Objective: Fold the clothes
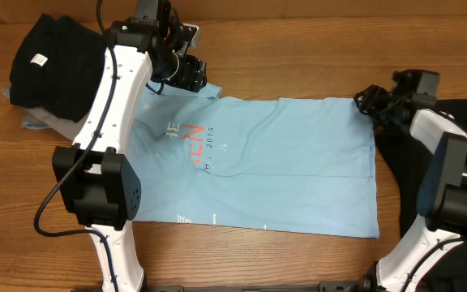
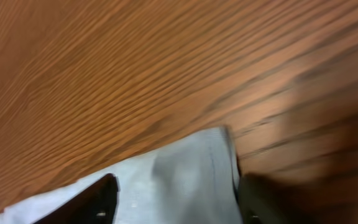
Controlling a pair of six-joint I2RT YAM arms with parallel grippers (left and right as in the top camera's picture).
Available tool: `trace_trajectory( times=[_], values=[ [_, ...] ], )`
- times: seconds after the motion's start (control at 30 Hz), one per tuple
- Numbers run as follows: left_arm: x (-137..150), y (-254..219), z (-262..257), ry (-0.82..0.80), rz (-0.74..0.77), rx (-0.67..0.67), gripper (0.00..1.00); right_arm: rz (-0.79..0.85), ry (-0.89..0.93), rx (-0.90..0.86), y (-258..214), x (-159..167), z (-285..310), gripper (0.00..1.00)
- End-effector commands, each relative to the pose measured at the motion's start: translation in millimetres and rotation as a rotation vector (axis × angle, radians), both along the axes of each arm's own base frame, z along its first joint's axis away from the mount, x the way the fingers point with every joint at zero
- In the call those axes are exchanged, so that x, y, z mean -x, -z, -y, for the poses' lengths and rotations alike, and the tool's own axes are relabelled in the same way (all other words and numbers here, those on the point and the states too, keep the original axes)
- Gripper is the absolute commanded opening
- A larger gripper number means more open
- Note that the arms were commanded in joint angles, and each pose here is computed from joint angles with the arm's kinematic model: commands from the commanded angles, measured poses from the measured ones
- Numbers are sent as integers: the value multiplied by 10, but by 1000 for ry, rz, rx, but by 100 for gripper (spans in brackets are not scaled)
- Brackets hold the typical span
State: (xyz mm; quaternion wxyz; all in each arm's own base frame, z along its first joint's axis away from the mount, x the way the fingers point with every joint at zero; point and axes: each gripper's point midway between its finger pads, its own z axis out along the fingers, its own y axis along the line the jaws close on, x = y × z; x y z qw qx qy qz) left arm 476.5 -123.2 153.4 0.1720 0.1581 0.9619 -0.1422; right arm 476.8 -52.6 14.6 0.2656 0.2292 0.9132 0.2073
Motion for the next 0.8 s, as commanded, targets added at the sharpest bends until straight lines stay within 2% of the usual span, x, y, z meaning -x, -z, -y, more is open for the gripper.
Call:
trace_trajectory(
  times=[0.0,0.13,0.27,0.4,0.57,0.77],
  values=[
    [-19,-53,-29,-3,13,-5,73,-60,-17,18,234,52,-117,50],
    [-10,-50,-25,-2,10,-6,72,-66,-4,23,243,66,-66,46],
    [-19,-36,-49,-7,10,-19,70,-68,21,21,180,43,64,27],
    [-7,43,-103,-13,-4,-69,69,-67,29,1,-12,3,136,18],
    [-25,260,-87,-12,-33,-130,73,-21,-11,-44,-328,-37,42,13],
    [-76,732,-39,1,-101,-157,70,3,-25,-57,-610,19,-32,13]
  ],
)
